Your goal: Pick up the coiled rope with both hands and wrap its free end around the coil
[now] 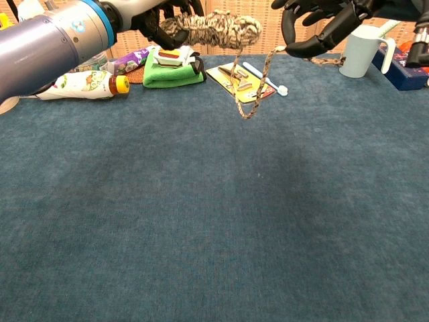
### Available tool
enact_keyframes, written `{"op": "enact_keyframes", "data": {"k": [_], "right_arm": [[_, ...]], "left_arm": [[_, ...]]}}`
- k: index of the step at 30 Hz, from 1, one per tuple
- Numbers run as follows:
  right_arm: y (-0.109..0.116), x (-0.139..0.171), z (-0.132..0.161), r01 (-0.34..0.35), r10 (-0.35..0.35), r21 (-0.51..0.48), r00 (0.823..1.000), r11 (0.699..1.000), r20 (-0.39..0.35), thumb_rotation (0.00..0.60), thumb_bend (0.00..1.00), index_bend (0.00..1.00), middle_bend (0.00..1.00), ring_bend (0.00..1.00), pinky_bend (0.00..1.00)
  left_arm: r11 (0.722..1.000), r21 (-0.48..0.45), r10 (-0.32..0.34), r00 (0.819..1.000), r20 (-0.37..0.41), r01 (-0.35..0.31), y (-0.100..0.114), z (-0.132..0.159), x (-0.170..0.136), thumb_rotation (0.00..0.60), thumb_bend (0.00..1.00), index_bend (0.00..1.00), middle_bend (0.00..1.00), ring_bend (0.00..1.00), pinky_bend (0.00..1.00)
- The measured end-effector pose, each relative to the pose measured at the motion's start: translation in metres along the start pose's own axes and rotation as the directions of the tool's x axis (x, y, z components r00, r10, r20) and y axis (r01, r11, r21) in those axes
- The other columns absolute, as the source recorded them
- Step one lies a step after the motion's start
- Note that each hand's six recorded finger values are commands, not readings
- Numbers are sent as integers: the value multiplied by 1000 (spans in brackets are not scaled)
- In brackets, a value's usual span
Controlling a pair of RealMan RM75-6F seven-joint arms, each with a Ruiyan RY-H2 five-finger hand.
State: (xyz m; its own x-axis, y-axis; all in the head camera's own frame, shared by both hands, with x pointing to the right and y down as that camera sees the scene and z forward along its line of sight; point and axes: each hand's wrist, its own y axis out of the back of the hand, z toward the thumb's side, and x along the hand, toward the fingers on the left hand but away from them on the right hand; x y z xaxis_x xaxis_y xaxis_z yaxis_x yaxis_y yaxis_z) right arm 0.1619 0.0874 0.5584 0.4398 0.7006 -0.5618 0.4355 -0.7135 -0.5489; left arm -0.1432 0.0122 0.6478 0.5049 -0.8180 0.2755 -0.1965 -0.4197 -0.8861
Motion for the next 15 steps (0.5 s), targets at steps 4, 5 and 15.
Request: {"op": "enact_keyframes", "data": {"k": [4,5,15], "right_arm": [[5,-4,11,9,-9,2,1000,1000,-25,600,512,691,0,0,0],[6,-5,13,10,-10,1,1000,1000,-28,600,512,692,0,0,0],[17,-11,38,17,-20,-57,999,998,-46,600,513,691,0,0,0]], "left_arm": [[997,71,-22,999,35,20,-14,3,-1,600,643,551,447,540,650],[996,82,-26,999,42,22,-16,3,-1,600,643,552,447,540,650],[992,116,-64,996,55,57,-42,9,1,600,644,552,447,537,650]]}}
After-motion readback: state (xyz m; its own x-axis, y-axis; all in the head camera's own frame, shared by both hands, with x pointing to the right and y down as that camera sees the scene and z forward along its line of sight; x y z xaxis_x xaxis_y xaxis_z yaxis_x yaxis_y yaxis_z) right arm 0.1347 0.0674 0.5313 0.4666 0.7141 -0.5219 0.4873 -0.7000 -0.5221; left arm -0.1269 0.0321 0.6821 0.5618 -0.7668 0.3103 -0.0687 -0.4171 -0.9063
